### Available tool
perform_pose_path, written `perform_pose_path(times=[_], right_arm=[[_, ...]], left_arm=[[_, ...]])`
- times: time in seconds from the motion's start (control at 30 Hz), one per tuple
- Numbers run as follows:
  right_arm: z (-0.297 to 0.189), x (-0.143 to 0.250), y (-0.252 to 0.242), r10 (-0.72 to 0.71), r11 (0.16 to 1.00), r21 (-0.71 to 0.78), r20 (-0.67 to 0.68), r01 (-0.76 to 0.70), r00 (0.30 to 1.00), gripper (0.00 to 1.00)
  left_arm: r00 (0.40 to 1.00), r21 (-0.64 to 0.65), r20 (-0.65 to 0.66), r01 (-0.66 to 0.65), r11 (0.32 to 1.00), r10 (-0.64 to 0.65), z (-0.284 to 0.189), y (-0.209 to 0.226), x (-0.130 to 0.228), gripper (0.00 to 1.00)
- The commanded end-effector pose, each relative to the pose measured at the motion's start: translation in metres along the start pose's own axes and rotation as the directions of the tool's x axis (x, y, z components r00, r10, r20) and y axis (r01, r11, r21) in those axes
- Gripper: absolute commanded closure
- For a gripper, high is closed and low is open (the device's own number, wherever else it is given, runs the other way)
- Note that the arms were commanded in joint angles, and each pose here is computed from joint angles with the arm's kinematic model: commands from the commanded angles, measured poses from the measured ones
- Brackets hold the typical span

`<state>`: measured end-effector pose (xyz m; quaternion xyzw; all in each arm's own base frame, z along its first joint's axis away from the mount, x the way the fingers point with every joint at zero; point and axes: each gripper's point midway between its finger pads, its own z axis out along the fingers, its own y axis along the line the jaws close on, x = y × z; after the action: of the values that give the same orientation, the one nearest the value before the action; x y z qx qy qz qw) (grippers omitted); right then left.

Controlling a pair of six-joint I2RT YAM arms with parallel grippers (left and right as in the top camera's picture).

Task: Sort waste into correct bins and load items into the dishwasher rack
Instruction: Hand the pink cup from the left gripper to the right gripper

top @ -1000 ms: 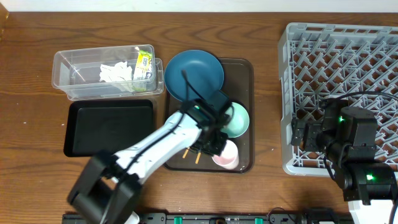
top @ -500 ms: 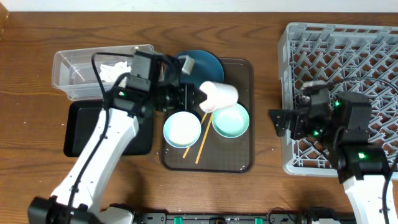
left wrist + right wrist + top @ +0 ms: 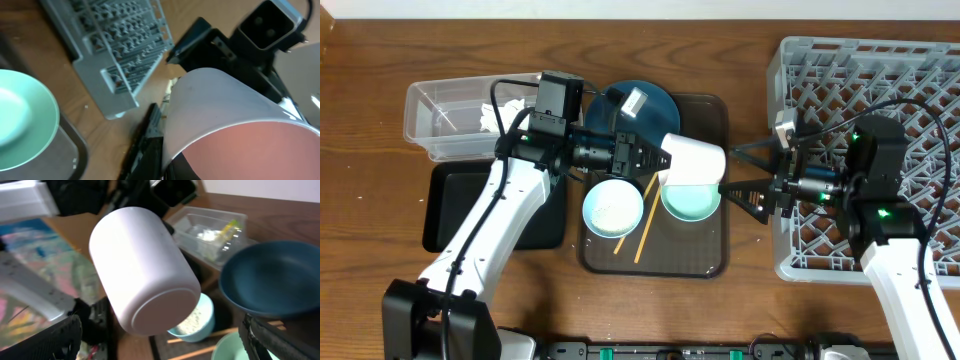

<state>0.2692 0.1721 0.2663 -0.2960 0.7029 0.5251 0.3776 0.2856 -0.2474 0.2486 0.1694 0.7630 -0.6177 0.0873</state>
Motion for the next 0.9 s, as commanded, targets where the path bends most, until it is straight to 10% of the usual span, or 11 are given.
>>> perform_pose_path(times=[0.0,0.3,0.67,0.87], right_arm=[[0.001,-0.004,0.017,-0.040,0.993,-0.111,0.006,0.040,0.999,0.01],[0.010,-0.003,0.024,-0.081,0.986,-0.146,-0.002,0.080,0.997,0.03],[0.010,-0.003,0.024,-0.080,0.986,-0.147,-0.003,0.079,0.997,0.43],[0.011,-0.002,0.015,-0.034,0.995,-0.094,-0.012,0.033,0.999,0.54]], left_arm=[[1.000,0.068,-0.020,-0.012,0.998,0.014,-0.001,-0.016,0.000,0.94],[0.998,0.085,-0.061,-0.026,0.996,0.031,0.014,-0.023,0.009,0.94],[0.997,0.086,-0.064,-0.027,0.996,0.033,0.015,-0.024,0.009,0.93],[0.999,-0.002,-0.035,-0.020,1.000,0.020,0.016,-0.008,0.005,0.55]])
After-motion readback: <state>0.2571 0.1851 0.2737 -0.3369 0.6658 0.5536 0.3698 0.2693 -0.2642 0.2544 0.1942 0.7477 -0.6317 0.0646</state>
